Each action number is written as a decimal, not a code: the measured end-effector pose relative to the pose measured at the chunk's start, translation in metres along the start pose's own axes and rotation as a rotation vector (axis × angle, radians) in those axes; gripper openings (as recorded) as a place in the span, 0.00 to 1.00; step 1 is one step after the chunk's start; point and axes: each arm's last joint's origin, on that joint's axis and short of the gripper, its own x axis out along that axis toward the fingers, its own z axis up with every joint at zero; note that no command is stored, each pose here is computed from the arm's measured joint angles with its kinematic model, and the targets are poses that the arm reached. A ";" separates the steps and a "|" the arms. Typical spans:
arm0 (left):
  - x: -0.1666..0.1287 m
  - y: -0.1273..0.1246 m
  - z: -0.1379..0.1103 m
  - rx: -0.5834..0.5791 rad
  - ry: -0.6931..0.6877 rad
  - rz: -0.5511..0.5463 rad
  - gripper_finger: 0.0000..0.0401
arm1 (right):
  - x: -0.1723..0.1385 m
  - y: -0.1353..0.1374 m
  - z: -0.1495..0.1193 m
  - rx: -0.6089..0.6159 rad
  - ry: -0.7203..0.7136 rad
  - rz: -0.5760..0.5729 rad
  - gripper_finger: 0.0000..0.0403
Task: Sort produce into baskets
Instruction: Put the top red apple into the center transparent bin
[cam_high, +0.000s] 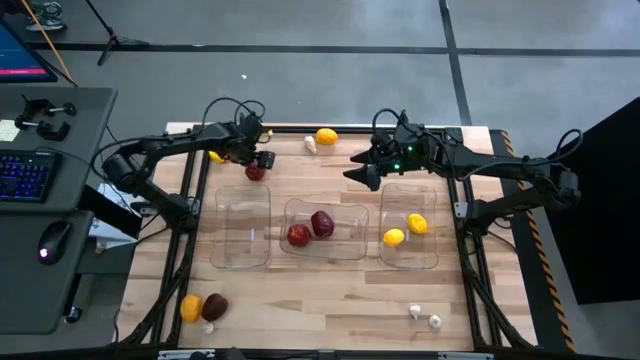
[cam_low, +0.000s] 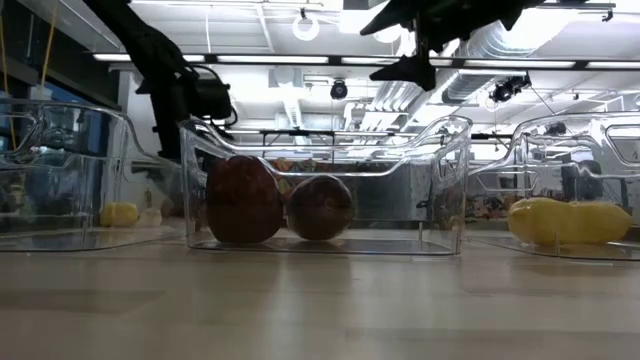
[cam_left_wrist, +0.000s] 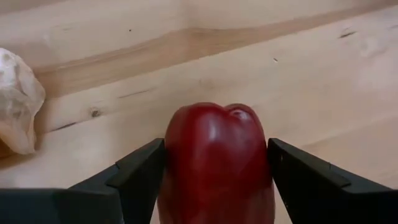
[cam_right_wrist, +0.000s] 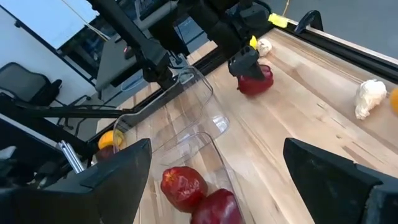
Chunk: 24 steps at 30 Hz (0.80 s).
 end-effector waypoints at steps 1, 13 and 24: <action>0.003 -0.001 0.000 -0.008 0.012 0.012 0.67 | 0.000 0.000 0.000 -0.001 0.002 -0.001 0.88; 0.022 -0.005 -0.004 0.040 0.074 0.046 0.66 | 0.000 -0.001 -0.001 0.002 0.014 -0.007 0.88; -0.048 -0.025 0.021 0.146 -0.113 -0.121 0.53 | -0.001 0.000 -0.001 -0.004 0.012 0.002 0.88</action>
